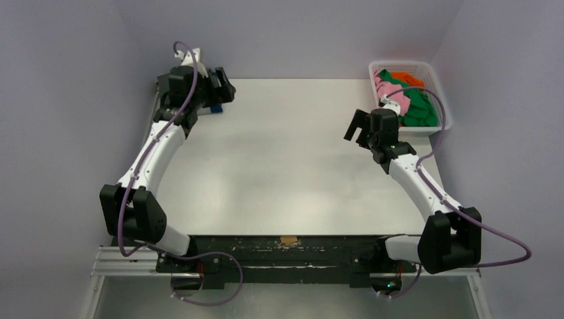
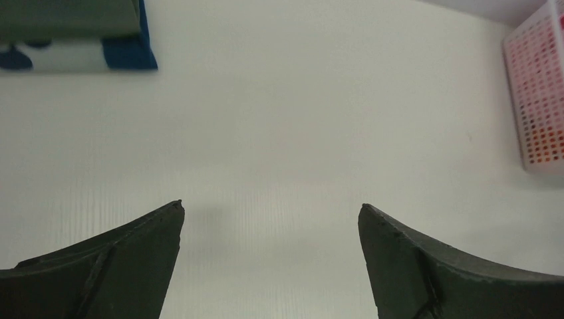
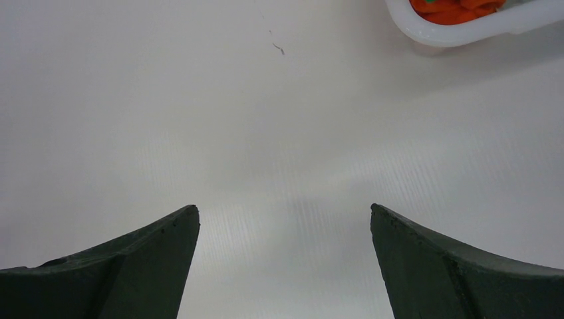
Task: Fold and stack the t-shirts
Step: Reset both arms
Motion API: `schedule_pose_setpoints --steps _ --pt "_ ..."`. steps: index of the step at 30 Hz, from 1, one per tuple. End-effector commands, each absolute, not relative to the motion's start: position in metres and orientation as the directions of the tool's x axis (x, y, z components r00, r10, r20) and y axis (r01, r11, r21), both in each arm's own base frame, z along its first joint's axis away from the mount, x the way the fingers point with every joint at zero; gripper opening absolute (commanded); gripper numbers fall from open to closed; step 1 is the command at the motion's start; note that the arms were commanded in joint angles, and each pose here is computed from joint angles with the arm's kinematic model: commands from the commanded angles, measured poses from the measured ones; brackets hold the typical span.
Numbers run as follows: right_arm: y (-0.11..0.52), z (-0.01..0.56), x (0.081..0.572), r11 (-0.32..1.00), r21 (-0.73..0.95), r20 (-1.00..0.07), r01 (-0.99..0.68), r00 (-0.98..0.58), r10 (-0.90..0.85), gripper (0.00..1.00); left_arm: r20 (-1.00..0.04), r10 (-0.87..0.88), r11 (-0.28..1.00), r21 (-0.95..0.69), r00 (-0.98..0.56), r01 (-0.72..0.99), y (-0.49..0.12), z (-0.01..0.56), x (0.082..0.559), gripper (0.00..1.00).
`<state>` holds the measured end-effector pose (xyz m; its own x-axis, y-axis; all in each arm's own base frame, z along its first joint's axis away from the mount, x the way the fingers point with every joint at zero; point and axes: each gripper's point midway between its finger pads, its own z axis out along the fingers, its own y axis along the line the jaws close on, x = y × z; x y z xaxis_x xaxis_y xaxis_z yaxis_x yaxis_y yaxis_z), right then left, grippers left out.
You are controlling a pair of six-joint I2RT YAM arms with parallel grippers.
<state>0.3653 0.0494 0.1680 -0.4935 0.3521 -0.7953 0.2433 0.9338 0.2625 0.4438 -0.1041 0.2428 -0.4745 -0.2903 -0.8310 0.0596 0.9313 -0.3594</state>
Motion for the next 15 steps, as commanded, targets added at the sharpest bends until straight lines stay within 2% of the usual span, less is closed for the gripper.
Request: schedule_pose_setpoints --steps 1,4,7,15 --pt "0.041 0.171 0.349 0.926 0.253 -0.803 0.279 -0.474 0.362 0.99 -0.776 -0.320 0.921 -0.390 -0.543 0.014 -0.122 0.203 0.401 1.00" --pt "0.034 0.159 0.333 0.930 0.213 -0.790 0.301 -0.507 0.345 0.99 -0.732 -0.306 0.936 -0.350 -0.609 -0.049 -0.121 0.168 0.364 1.00" --pt "0.046 0.147 0.325 0.938 0.253 -0.777 0.238 -0.528 0.343 0.99 -0.697 -0.312 0.934 -0.349 -0.645 -0.075 -0.121 0.139 0.331 1.00" --pt "0.044 0.132 0.312 0.951 0.233 -0.789 0.204 -0.532 0.308 0.99 -0.682 -0.316 0.944 -0.297 -0.659 -0.145 -0.099 0.119 0.285 1.00"
